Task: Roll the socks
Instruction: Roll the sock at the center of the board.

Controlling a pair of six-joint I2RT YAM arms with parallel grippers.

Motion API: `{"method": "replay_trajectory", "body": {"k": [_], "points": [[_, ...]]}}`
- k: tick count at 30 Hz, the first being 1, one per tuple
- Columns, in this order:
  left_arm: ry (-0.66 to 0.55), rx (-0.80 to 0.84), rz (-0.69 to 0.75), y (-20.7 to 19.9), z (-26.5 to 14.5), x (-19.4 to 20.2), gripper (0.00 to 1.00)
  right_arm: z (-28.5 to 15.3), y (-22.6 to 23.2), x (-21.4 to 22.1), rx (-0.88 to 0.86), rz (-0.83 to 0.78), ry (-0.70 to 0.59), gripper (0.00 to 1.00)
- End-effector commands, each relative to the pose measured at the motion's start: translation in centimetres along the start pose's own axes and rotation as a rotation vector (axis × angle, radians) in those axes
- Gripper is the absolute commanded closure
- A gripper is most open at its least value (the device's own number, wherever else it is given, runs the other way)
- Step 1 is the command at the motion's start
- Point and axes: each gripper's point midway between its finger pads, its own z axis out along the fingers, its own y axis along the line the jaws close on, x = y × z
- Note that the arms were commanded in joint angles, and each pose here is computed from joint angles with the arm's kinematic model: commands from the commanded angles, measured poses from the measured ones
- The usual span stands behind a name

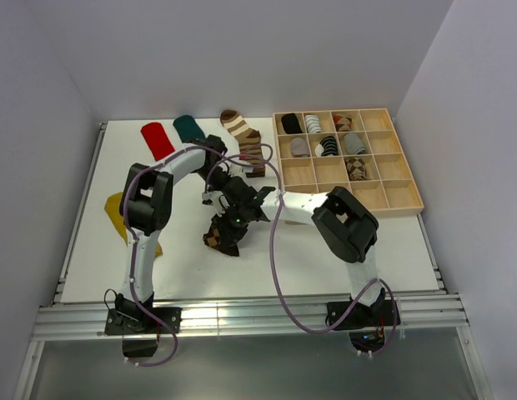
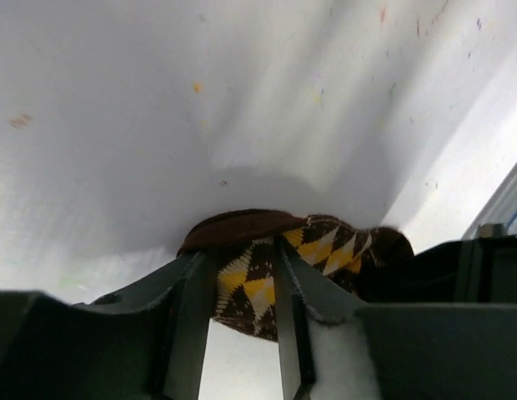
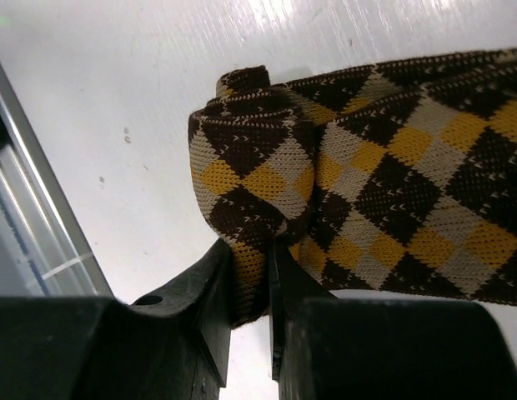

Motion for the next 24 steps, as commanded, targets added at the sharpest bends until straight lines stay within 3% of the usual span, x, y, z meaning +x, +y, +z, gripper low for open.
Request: {"method": "replay_trajectory", "body": {"k": [1,14,17,21,24], "points": [[-0.164,-0.077,0.135,0.4,-2.6,-5.2,0.59,2.1,-1.9,6.4,0.026,0.171,0.200,1.00],[-0.381,-0.245,0.147,0.3,-9.0,-10.4,0.51,2.7,-3.3,7.6,0.038,0.246,0.222,1.00],[-0.500,-0.326,0.123,1.2,-13.0,-12.0,0.51,2.7,-3.3,7.7,0.030,0.261,0.234,1.00],[-0.709,-0.424,0.070,2.5,-22.0,-12.2,0.49,2.6,-3.5,7.3,0.015,0.286,0.238,1.00],[-0.748,-0.486,0.100,2.5,-25.8,-10.5,0.45,2.5,-3.5,7.3,0.004,0.303,0.249,0.99]]}}
